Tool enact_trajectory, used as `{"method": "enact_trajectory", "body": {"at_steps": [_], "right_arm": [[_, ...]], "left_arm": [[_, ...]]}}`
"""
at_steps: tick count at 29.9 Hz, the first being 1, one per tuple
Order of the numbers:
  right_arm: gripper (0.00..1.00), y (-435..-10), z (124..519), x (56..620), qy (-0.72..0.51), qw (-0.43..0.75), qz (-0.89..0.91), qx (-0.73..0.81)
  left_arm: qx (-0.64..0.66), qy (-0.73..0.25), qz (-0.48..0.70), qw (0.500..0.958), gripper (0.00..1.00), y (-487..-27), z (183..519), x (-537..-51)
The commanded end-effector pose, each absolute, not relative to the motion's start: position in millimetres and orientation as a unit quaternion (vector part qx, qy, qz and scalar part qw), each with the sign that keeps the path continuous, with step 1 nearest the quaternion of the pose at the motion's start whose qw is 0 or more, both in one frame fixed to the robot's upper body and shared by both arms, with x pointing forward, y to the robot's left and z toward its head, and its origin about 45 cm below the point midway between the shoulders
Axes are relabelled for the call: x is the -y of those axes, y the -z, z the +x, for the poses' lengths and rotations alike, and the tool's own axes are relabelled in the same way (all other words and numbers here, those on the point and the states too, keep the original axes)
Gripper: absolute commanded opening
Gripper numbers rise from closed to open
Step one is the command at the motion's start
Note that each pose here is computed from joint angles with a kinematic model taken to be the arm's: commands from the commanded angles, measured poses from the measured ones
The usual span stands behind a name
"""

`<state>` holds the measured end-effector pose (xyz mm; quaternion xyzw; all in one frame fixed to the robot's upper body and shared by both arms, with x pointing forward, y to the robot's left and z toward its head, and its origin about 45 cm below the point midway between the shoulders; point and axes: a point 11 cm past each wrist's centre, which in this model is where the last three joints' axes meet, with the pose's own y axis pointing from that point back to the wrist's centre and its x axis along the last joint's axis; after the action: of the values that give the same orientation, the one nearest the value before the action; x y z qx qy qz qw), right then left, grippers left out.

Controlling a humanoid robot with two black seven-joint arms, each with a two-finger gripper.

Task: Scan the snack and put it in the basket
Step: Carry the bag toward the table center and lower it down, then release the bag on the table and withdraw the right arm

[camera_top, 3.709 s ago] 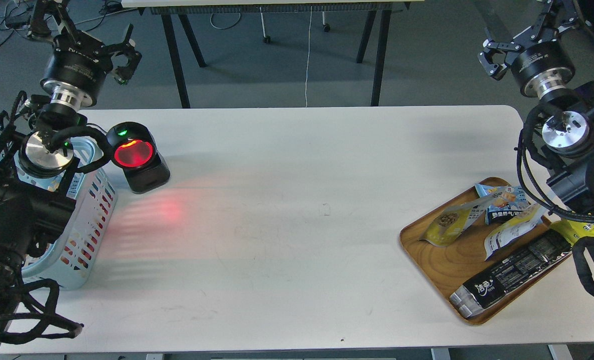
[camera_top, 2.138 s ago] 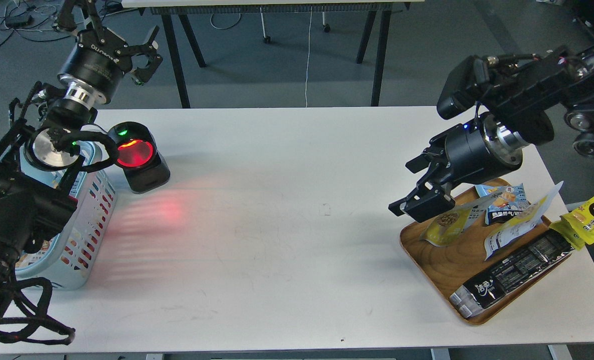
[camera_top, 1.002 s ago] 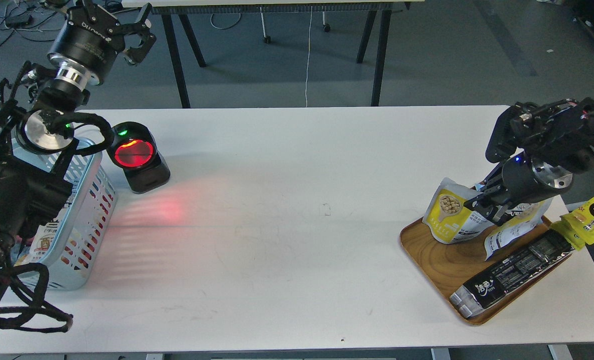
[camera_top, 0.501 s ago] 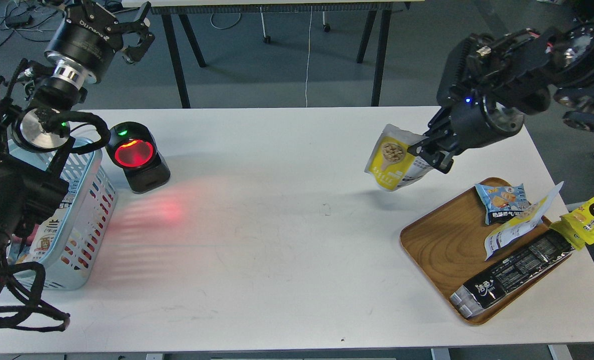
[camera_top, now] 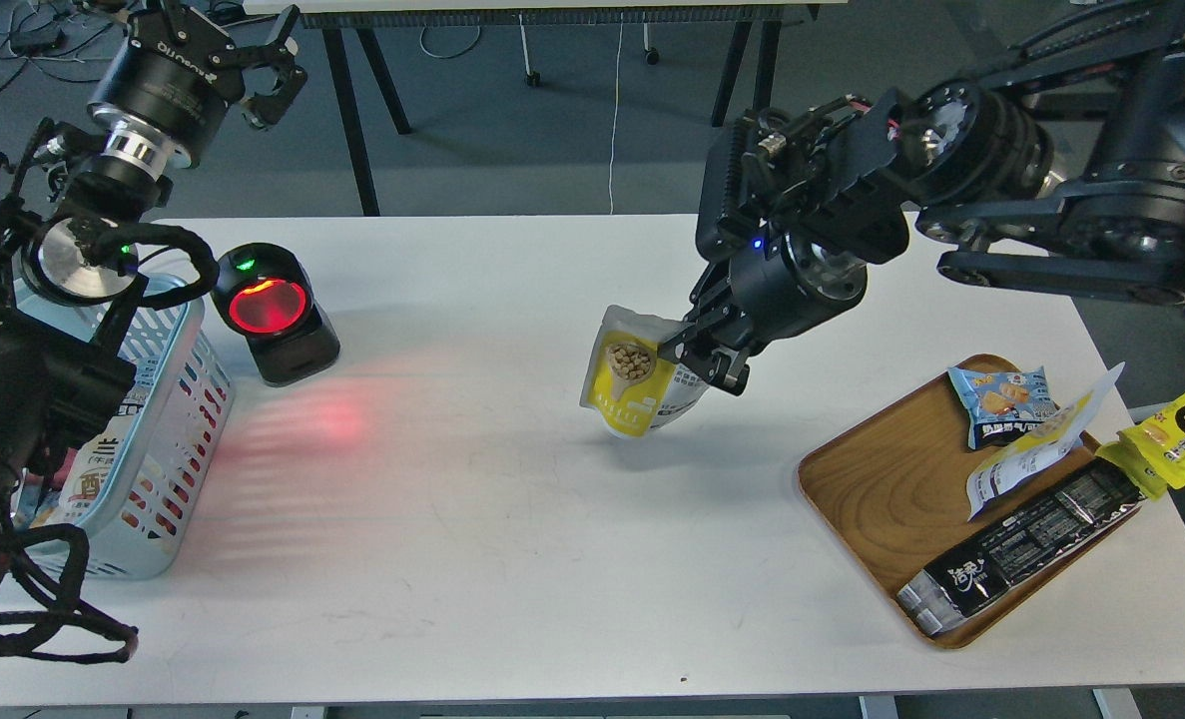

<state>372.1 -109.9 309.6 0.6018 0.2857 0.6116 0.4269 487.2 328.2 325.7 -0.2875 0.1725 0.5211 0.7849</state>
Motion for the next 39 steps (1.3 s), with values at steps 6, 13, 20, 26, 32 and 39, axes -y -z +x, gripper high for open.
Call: {"method": "enact_trajectory", "body": {"at_steps": [6, 13, 20, 26, 32, 39], "right_arm": [[0.0, -283, 367, 81, -0.628, 0.391, 0.602, -0.301], [0.0, -274, 364, 69, -0.63, 0.385, 0.599, -0.311], [0.0, -269, 372, 50, -0.652, 0.374, 0.585, -0.305], [0.02, -266, 368, 44, -0.653, 0.369, 0.584, -0.312], [0.26, -267, 366, 44, -0.652, 0.368, 0.583, -0.315], [0.54, -325, 365, 28, -0.659, 0.331, 0.63, -0.245]], "left_arm": [[-0.169, -0.517, -0.289, 0.788, 1.0, -328, 487, -328], [-0.166, -0.521, -0.287, 0.787, 1.0, -330, 486, -334], [-0.163, -0.522, -0.286, 0.787, 1.0, -331, 486, -336], [-0.156, -0.531, -0.281, 0.784, 1.0, -333, 484, -347], [-0.154, -0.532, -0.28, 0.784, 1.0, -334, 484, -349], [-0.123, -0.527, -0.275, 0.795, 1.0, -358, 478, -360]]}}
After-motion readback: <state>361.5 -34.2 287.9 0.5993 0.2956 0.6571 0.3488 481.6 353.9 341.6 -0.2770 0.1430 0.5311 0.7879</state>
